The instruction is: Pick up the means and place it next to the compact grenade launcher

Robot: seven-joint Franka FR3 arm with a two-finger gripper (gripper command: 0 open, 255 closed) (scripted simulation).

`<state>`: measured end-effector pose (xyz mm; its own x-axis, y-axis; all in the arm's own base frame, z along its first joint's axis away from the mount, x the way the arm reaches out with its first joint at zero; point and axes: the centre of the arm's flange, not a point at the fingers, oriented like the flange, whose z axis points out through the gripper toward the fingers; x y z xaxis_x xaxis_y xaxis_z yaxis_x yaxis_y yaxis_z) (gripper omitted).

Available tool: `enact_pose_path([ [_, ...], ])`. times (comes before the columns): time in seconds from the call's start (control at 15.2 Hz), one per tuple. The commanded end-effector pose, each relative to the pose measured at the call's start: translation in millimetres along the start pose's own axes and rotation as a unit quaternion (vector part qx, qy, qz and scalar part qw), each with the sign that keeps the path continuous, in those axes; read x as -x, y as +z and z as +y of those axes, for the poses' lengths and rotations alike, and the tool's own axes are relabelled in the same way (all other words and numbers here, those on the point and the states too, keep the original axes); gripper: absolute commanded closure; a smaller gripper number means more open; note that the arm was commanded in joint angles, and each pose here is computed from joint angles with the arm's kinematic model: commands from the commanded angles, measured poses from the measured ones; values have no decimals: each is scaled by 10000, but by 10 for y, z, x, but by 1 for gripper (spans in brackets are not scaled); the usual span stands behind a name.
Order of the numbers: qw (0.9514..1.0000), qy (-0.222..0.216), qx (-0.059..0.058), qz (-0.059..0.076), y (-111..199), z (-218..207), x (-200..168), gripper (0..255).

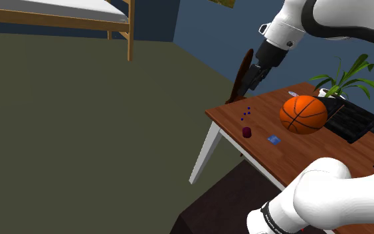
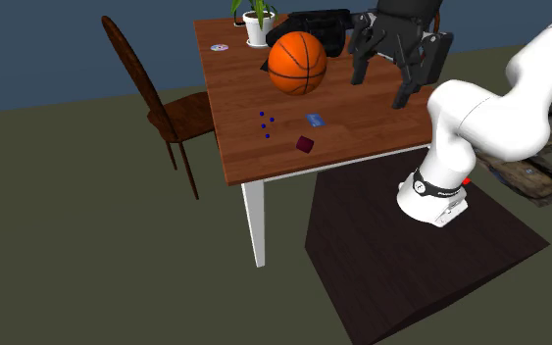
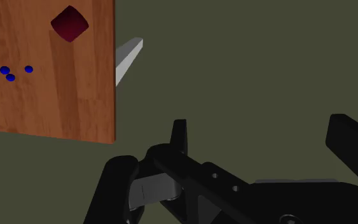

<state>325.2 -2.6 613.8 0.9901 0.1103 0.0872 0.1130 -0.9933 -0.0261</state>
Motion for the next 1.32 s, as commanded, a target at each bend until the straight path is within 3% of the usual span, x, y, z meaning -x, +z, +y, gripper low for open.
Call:
enact_pose_path([
  [0.0,10000,0,0,0,0,0,0,0],
  [1.25,9965,541,214,-601,1272,2106,-321,0],
])
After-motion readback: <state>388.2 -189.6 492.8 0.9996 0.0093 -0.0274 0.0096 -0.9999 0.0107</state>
